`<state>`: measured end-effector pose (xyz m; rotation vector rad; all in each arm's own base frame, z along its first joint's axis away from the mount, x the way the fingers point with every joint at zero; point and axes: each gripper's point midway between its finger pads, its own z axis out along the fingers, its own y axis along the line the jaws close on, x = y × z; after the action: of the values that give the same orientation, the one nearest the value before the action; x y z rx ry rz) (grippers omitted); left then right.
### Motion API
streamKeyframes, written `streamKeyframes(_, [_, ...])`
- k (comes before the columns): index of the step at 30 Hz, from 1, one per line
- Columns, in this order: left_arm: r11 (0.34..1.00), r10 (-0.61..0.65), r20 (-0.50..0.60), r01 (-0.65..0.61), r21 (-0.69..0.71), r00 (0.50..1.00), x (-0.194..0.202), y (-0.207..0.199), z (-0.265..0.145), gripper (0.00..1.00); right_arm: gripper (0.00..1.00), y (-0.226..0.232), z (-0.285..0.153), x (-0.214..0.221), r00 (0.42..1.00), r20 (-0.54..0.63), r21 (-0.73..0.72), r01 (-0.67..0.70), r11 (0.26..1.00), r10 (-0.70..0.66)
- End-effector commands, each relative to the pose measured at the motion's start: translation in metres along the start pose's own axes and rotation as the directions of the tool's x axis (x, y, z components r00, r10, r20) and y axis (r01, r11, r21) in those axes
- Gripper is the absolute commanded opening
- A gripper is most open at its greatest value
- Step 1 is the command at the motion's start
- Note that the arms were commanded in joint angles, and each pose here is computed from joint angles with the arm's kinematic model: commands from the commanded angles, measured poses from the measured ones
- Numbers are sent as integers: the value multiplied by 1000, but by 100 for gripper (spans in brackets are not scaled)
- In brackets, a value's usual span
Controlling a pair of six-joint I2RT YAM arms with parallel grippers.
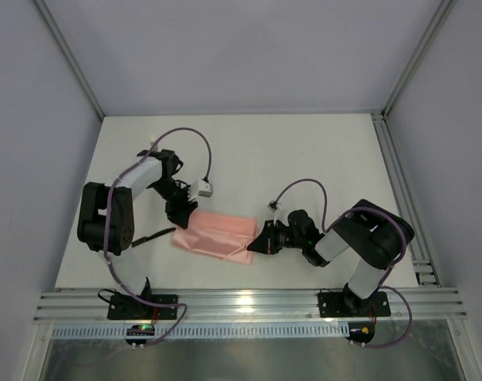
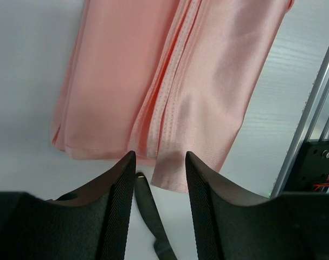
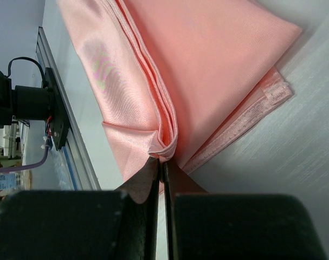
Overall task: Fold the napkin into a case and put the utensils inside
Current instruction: Fold the lower triangle-folded napkin at the center of the board.
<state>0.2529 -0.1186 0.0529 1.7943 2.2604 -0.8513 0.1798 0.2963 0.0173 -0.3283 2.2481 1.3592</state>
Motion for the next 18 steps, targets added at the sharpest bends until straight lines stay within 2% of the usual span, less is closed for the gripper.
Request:
streamKeyframes(1, [1000, -10, -40, 10, -15, 999, 13, -13, -4, 44, 4, -2, 3, -3, 1000, -5, 8, 17, 1000, -17])
streamKeyframes(5, [999, -34, -68, 32, -28, 997, 26, -11, 6, 40, 4, -3, 4, -3, 1000, -12, 10, 16, 1000, -16])
streamKeyframes(9, [998, -54, -50, 52, -42, 997, 23, -6, 10, 15, 4, -3, 4, -2, 1000, -22, 10, 21, 1000, -21])
streamKeyframes(11, [998, -57, -43, 55, -41, 997, 22, -6, 10, 11, 4, -2, 4, -2, 999, -24, 10, 23, 1000, -23])
streamKeyframes(13, [998, -57, -35, 56, -38, 998, 20, -6, 11, 1, 4, -2, 4, -2, 999, -29, 12, 27, 1000, -26])
streamKeyframes(18, [994, -80, 12, 81, -68, 997, 11, 0, 11, 0, 4, -4, 4, 1, 997, -66, 25, 44, 999, -42])
